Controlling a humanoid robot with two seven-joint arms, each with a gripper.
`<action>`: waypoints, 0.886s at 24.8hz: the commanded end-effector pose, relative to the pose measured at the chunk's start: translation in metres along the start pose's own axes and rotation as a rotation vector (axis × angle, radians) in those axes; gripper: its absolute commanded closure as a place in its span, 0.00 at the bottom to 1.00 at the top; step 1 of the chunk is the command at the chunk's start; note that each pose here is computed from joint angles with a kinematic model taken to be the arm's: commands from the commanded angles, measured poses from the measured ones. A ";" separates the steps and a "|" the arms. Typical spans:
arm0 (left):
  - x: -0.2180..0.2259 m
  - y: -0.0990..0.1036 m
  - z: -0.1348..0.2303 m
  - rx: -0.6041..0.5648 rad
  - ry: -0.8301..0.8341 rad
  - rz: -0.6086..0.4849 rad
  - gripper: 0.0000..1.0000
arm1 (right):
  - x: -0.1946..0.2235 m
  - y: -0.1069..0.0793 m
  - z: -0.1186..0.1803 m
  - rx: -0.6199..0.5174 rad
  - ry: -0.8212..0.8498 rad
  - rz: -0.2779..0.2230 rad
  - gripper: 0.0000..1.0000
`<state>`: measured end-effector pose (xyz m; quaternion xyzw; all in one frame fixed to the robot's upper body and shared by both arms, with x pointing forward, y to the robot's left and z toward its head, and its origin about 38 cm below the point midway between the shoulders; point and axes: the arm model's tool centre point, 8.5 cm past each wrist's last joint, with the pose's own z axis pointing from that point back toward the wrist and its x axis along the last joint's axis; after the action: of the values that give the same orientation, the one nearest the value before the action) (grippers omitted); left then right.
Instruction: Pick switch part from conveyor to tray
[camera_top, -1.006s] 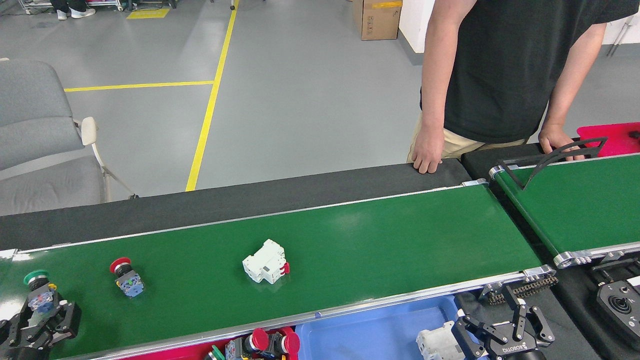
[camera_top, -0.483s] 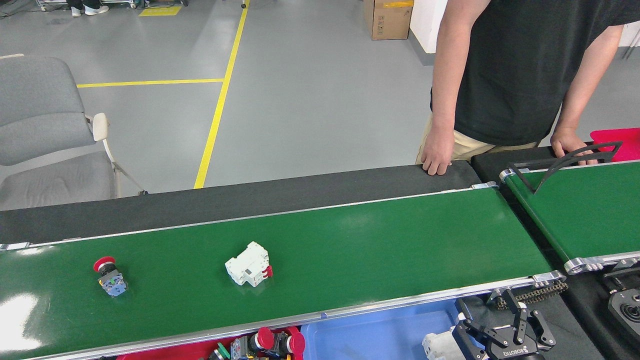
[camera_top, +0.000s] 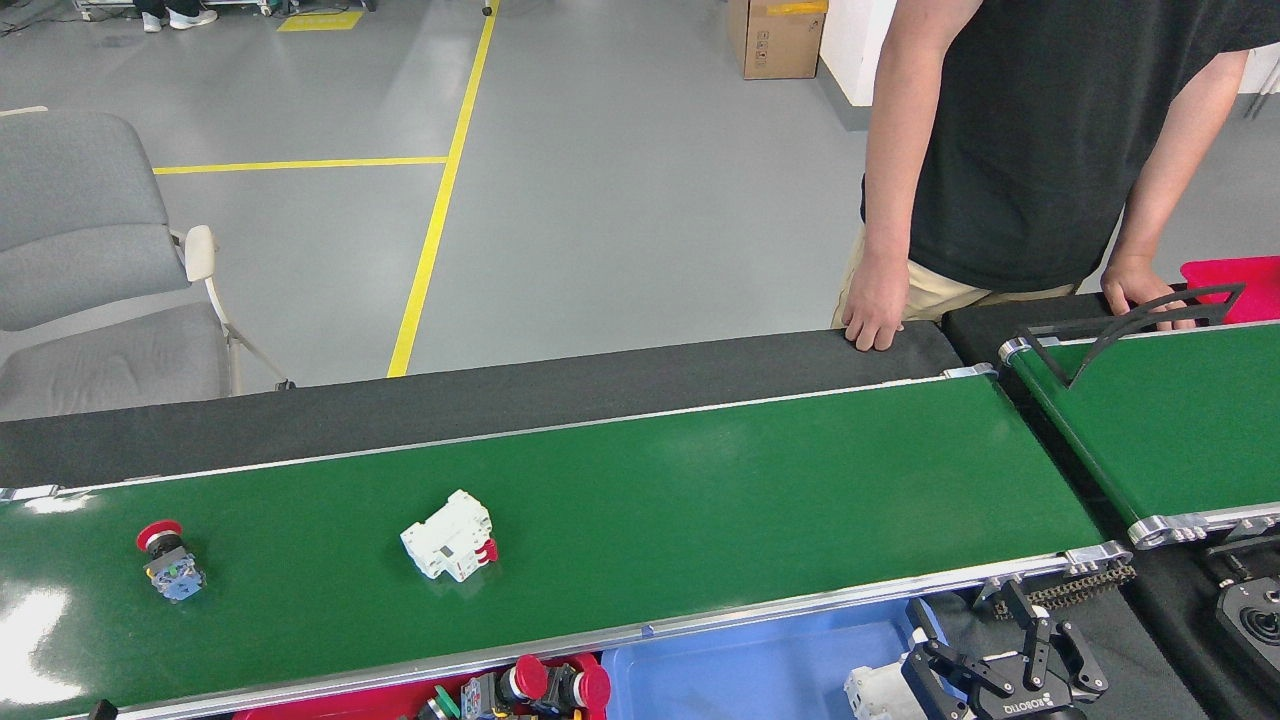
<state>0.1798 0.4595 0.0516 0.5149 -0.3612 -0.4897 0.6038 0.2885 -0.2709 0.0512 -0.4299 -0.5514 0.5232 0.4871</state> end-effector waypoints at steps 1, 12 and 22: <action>-0.014 0.006 -0.013 0.010 0.022 -0.020 0.01 | 0.004 -0.004 -0.001 -0.010 -0.021 0.007 0.00; -0.025 0.025 -0.105 -0.016 0.050 -0.116 0.01 | 0.012 -0.004 -0.006 -0.010 -0.049 0.007 0.00; -0.044 0.022 -0.136 -0.051 0.149 -0.055 0.02 | 0.018 -0.001 -0.007 -0.003 -0.067 0.002 0.00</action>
<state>0.2962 0.5295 0.0377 0.5317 -0.2935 -0.4812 0.6322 0.2888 -0.2515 0.0470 -0.4089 -0.5630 0.5368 0.4771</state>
